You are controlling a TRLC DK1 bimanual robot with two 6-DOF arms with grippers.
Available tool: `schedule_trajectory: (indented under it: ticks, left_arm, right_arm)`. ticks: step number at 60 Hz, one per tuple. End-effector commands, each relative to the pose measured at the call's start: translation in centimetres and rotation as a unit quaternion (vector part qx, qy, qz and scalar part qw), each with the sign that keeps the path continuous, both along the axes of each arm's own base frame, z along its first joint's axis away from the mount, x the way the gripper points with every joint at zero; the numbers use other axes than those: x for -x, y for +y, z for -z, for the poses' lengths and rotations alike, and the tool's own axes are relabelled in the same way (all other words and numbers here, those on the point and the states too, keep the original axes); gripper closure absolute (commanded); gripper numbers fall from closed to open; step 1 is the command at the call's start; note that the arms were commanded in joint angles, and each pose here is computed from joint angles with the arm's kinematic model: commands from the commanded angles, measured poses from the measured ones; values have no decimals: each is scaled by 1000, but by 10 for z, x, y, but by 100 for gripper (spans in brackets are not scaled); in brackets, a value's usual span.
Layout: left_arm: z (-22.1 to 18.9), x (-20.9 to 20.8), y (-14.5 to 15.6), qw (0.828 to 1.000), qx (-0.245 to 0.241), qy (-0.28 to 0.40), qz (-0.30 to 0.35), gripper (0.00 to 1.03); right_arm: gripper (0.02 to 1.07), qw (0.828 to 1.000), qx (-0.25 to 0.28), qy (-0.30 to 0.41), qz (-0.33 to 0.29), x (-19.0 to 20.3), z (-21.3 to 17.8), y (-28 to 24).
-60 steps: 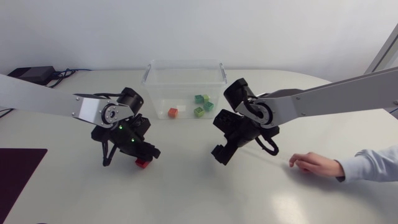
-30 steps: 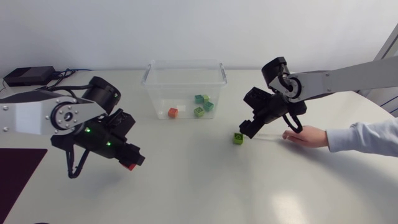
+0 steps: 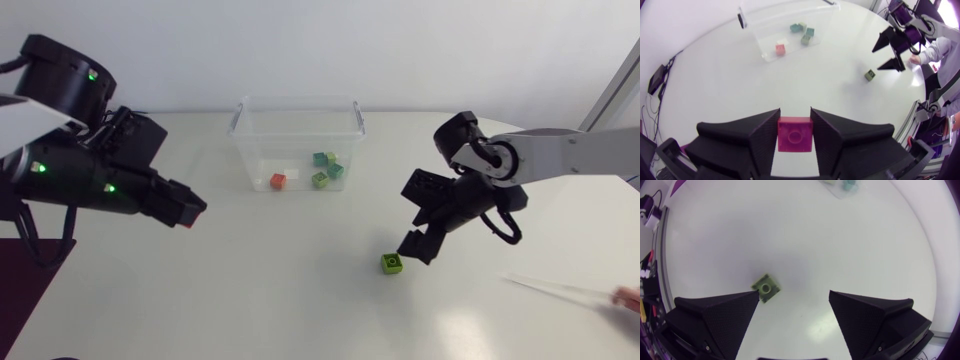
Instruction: Place the duplo bricks in the container
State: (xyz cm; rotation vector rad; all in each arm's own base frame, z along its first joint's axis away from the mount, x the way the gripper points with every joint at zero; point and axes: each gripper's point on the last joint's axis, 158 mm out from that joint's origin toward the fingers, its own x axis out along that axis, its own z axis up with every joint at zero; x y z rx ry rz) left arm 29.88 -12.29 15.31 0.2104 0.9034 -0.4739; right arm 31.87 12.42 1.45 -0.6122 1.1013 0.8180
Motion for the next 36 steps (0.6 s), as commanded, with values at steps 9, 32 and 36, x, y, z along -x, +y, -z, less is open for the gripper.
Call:
schedule_trajectory:
  ticks: [9,32,36]
  left_arm:
    - [-39,-63,-18,995,39,-92,-11,86]
    - [-59,-177,-45,983,77,-166,-19,86]
    - [-60,-191,-51,981,82,-175,-18,86]
  right_arm:
    - [6,995,15,0,-95,49,-11,8]
    - [6,983,32,8,-178,55,-8,22]
    - [6,980,37,16,-194,53,-1,22]
